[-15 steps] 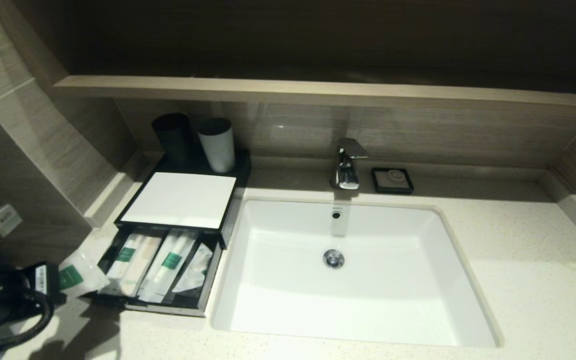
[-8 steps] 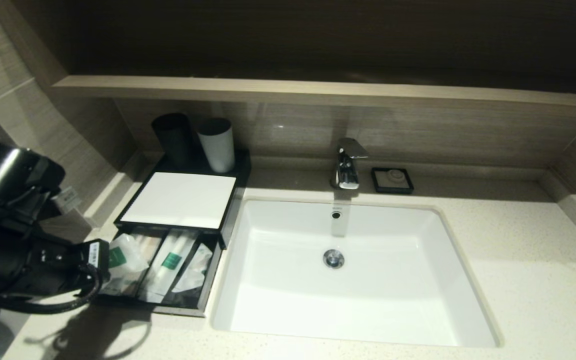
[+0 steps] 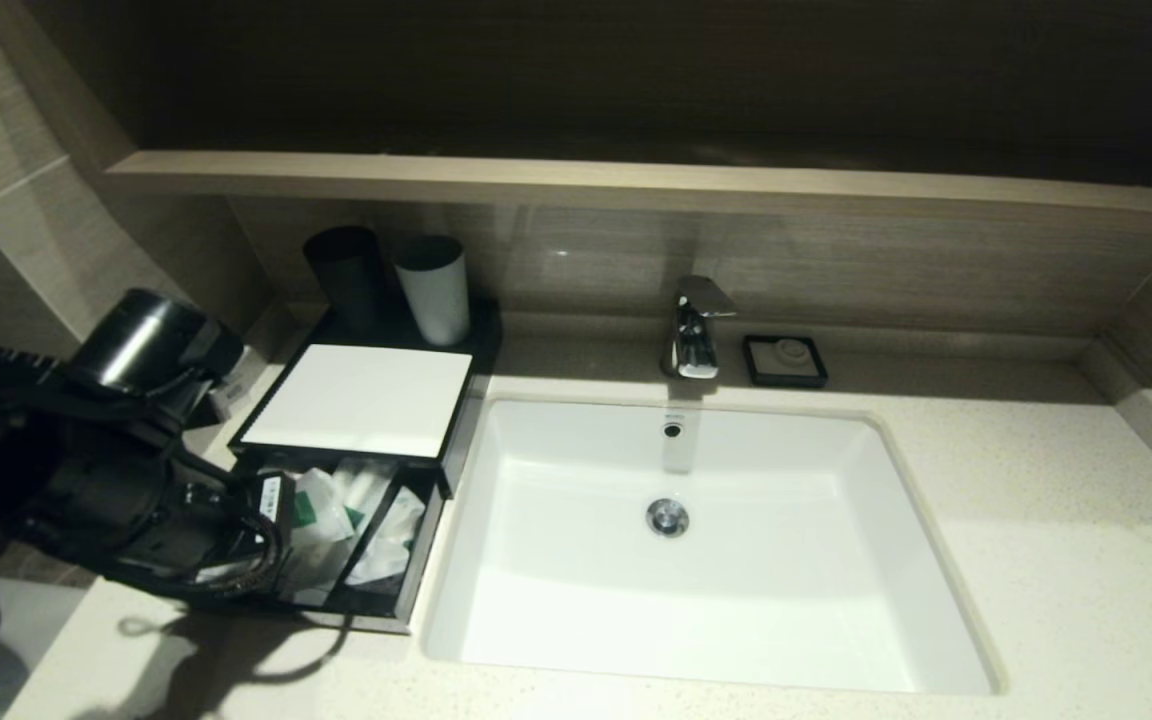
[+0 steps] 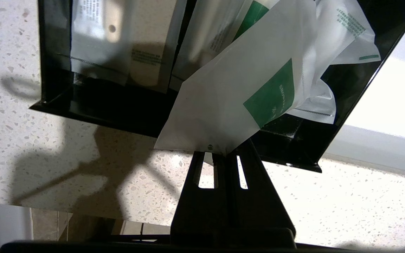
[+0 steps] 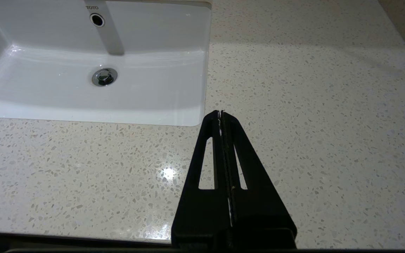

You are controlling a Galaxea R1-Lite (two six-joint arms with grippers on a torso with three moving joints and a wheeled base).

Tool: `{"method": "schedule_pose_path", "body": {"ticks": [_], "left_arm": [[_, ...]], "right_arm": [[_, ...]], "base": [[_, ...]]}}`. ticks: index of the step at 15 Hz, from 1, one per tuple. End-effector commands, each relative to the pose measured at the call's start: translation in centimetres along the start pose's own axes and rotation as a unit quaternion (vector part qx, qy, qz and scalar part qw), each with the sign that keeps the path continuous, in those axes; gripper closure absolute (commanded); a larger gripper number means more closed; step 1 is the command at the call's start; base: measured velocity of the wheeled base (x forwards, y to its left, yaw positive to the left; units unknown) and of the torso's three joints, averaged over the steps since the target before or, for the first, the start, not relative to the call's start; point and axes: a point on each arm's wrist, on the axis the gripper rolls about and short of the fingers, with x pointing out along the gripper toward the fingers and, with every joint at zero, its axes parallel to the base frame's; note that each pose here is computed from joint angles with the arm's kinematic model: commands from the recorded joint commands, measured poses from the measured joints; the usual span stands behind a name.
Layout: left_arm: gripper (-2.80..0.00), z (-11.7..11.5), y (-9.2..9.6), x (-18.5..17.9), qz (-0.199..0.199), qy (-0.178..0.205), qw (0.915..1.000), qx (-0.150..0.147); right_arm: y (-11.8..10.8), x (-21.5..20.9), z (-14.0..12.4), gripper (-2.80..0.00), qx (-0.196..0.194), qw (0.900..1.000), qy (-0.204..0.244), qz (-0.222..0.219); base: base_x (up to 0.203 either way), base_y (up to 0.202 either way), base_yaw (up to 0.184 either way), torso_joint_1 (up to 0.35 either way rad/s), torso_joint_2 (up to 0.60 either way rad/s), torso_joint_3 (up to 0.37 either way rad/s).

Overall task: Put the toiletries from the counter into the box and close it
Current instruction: Place the bathroom toiletry into the drawer

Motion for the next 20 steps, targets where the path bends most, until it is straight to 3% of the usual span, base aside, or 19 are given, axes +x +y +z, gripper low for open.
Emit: {"method": "schedule_pose_path", "body": {"ticks": [1,16,20], "left_arm": [[0.00,0.0,-0.7,1.1,0.002,0.019,0.9998,0.008],[0.00,1.3,-1.4,4.5,0.015,0.048,0.9987,0.007],[0.00,1.7,-1.7,5.3,0.011,0.040,0.9991,0.003]], "right_arm": [[0.0,0.0,0.0,0.00,0.000,1.000,0.001,0.000],[0.0,0.0,0.0,0.00,0.000,1.000,0.001,0.000],[0.0,0.0,0.0,0.00,0.000,1.000,0.001,0.000]], "base": [[0.000,0.000,0.000,0.000,0.00,0.000],[0.000,0.000,0.000,0.000,0.00,0.000],[0.000,0.000,0.000,0.000,0.00,0.000]]}}
